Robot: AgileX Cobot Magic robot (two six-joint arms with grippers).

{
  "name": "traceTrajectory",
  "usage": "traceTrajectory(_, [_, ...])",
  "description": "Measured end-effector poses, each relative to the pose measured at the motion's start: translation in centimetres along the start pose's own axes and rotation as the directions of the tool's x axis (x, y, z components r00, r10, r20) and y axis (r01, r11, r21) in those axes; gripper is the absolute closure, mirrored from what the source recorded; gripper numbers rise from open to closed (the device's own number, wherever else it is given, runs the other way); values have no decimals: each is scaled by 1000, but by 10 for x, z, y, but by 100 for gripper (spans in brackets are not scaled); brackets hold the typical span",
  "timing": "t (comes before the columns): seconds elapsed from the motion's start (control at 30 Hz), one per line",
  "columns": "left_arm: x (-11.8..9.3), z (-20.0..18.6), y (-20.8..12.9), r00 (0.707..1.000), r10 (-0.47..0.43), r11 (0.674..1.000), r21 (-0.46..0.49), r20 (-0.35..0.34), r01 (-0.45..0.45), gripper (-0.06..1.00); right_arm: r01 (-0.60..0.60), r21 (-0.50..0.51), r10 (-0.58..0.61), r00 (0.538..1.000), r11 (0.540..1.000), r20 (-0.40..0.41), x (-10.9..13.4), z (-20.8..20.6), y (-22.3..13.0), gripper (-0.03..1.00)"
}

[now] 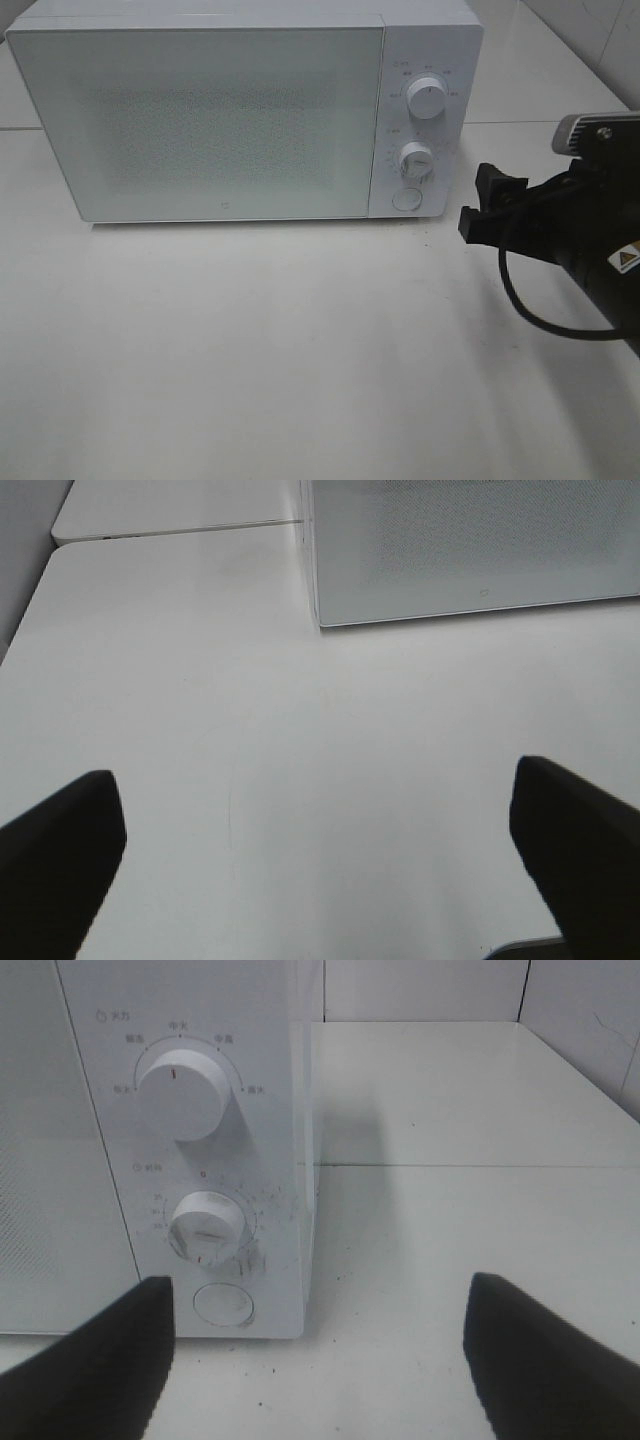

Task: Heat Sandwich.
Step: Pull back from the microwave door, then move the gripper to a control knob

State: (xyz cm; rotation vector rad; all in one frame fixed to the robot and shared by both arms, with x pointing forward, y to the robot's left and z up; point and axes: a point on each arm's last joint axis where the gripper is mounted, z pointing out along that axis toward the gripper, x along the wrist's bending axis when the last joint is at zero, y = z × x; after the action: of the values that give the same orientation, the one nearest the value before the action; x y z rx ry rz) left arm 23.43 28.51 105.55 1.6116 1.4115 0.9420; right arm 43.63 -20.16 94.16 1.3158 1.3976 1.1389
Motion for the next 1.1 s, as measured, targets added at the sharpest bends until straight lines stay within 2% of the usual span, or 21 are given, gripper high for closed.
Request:
traceTrajectory(0.1, [0,0,0,1000,0,1000,0,0,0,-5,9,10,-9,1000,1000,8,9,2,-4,20])
traceTrajectory(0.23, [0,0,0,1000,0,1000,0,0,0,-5,45,18,-45,999,999,-23,28,8,-9,20])
traceTrajectory(0.47, [0,0,0,1000,0,1000,0,0,0,-5,61,36,-60,998,998,-21,44,16,-15,20])
traceTrajectory(0.67, [0,0,0,1000,0,1000,0,0,0,-5,51,54,-52,999,997,12,43,18,-18,20])
traceTrajectory(1.1, [0,0,0,1000,0,1000,0,0,0,-5,65,70,-67,997,995,28,44,26,-25,20])
